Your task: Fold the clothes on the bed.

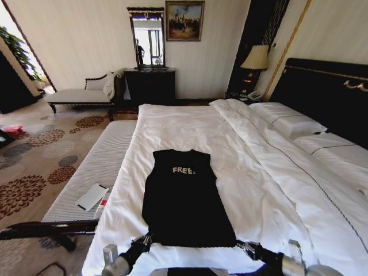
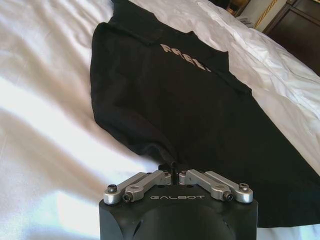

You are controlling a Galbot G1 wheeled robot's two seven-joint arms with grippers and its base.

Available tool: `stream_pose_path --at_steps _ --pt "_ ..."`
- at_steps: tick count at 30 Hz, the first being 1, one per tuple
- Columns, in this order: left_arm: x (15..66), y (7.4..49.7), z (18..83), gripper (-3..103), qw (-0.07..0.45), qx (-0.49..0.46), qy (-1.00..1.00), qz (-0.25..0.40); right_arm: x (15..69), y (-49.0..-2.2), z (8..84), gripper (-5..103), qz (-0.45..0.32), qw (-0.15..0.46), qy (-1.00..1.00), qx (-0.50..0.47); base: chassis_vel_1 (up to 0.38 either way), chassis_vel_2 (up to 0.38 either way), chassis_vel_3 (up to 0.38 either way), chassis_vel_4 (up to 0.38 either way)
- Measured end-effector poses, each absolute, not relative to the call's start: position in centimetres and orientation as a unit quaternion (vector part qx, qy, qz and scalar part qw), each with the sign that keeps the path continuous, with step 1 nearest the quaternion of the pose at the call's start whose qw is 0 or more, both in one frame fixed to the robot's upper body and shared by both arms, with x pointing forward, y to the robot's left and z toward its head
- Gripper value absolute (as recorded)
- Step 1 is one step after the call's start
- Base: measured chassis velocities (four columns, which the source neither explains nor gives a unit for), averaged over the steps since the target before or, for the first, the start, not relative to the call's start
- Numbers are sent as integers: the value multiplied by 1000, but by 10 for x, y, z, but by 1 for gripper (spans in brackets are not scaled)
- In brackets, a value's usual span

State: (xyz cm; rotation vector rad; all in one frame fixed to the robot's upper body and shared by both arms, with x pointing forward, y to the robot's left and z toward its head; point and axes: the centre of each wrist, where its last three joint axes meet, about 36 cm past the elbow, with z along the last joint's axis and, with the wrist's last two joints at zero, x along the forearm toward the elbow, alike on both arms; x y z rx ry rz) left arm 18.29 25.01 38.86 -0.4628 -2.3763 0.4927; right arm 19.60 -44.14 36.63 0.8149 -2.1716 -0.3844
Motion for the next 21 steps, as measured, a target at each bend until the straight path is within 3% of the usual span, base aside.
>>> stream_pose_path --at_steps 21 --pt "142 251 405 2 275 -186 -927 173 195 -428 414 0 -154 280 -880 351 0 0 0 0"
